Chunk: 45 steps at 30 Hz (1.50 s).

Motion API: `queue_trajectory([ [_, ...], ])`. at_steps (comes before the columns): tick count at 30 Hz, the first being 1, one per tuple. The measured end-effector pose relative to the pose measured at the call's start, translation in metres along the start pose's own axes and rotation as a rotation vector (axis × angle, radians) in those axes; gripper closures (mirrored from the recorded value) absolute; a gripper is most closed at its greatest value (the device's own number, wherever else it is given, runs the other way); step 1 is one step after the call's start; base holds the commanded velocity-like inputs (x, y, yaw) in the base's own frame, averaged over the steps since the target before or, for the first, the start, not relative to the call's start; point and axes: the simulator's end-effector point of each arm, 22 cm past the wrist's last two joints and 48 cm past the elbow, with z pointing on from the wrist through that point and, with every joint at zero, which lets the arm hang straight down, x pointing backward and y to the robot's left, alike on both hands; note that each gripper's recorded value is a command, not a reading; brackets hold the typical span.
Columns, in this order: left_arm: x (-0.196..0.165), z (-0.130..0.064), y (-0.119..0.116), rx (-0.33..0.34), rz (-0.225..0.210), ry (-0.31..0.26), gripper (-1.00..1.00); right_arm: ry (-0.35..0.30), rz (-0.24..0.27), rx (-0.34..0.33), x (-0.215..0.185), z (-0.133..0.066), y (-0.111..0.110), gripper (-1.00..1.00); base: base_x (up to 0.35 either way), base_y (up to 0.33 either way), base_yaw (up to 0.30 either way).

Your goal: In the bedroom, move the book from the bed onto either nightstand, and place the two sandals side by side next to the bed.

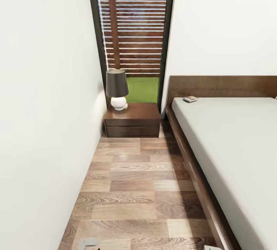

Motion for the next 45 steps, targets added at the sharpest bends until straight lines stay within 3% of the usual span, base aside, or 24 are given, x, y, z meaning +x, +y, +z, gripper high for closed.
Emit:
queue_trajectory([
  [45, 0.0, 0.0, 0.0, 0.0, 0.0, 0.0, -1.0, 0.0, -0.001, 0.0, 0.0, 0.0, 0.0, -1.0, 0.321, 0.0, -0.001],
])
